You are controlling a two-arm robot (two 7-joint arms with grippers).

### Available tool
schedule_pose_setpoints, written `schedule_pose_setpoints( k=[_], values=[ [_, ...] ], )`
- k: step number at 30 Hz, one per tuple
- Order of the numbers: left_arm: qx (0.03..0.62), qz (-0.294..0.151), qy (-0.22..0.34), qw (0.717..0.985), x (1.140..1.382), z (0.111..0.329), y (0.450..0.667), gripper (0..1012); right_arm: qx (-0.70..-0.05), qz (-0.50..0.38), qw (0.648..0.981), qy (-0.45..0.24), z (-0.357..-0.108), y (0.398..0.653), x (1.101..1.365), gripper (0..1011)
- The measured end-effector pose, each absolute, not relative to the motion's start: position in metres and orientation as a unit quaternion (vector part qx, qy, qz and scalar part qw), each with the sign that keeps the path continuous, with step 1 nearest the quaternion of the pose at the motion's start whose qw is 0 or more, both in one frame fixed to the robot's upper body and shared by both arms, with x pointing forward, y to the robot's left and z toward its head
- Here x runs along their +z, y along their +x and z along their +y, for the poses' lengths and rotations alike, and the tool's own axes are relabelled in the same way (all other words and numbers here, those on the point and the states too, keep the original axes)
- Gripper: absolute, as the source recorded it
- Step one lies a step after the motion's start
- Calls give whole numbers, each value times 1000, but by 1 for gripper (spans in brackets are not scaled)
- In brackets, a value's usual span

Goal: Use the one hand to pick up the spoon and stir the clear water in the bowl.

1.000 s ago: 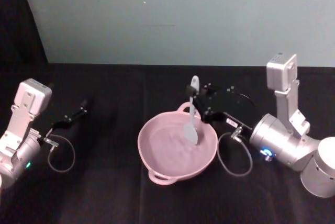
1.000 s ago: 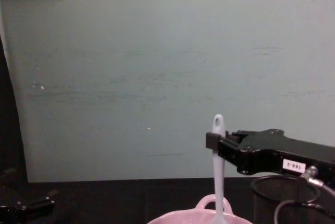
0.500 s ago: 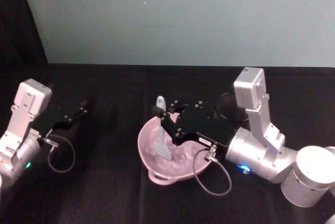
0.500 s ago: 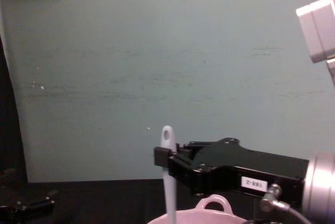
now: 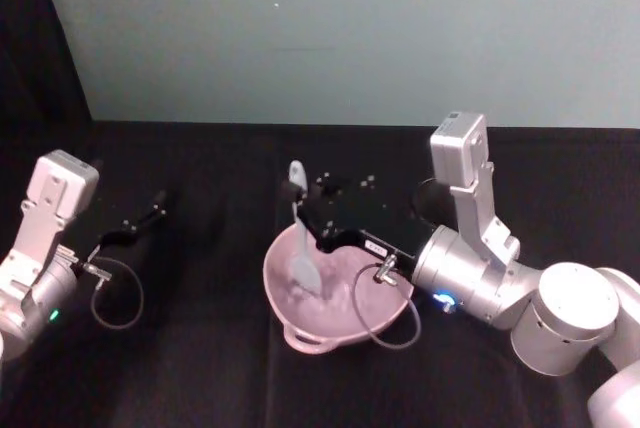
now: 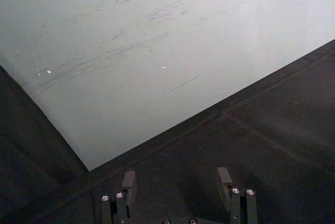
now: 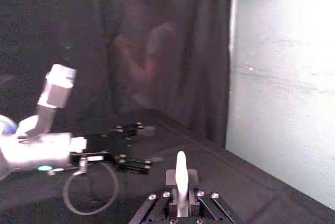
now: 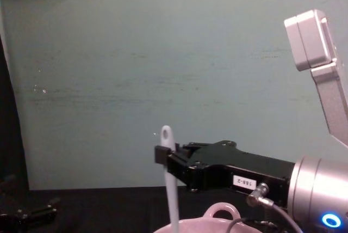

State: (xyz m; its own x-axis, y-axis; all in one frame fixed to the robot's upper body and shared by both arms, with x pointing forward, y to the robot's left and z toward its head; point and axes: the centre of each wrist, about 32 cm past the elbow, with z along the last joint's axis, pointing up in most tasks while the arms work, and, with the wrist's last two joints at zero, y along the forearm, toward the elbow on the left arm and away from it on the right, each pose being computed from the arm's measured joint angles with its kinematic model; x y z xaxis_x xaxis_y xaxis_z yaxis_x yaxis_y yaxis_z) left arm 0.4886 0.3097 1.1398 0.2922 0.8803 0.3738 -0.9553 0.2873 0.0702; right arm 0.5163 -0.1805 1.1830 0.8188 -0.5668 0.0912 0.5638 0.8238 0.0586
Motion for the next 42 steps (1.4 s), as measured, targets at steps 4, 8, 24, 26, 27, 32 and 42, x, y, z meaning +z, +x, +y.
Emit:
schedule_pose_setpoints(
  k=[4, 8, 24, 26, 27, 32, 42],
  values=[
    [580, -132, 141, 791, 1140, 310, 489, 1005, -319, -50, 946, 17, -189, 523, 1181, 118],
    [580, -132, 141, 791, 1140, 310, 489, 1005, -340, -49, 939, 19, -202, 526, 1181, 118],
    [580, -132, 141, 791, 1140, 310, 489, 1005, -361, -56, 931, 11, -229, 513, 1184, 118],
    [580, -132, 141, 791, 1140, 310, 489, 1005, -353, -57, 934, 9, -228, 510, 1185, 118],
    [580, -132, 141, 791, 1140, 310, 489, 1005, -345, -59, 937, 6, -226, 508, 1186, 118],
    [580, -132, 141, 791, 1140, 310, 489, 1005, -314, -62, 947, 5, -215, 499, 1189, 118],
    [580, -132, 141, 791, 1140, 310, 489, 1005, -283, -59, 957, 13, -200, 488, 1190, 118]
  ],
)
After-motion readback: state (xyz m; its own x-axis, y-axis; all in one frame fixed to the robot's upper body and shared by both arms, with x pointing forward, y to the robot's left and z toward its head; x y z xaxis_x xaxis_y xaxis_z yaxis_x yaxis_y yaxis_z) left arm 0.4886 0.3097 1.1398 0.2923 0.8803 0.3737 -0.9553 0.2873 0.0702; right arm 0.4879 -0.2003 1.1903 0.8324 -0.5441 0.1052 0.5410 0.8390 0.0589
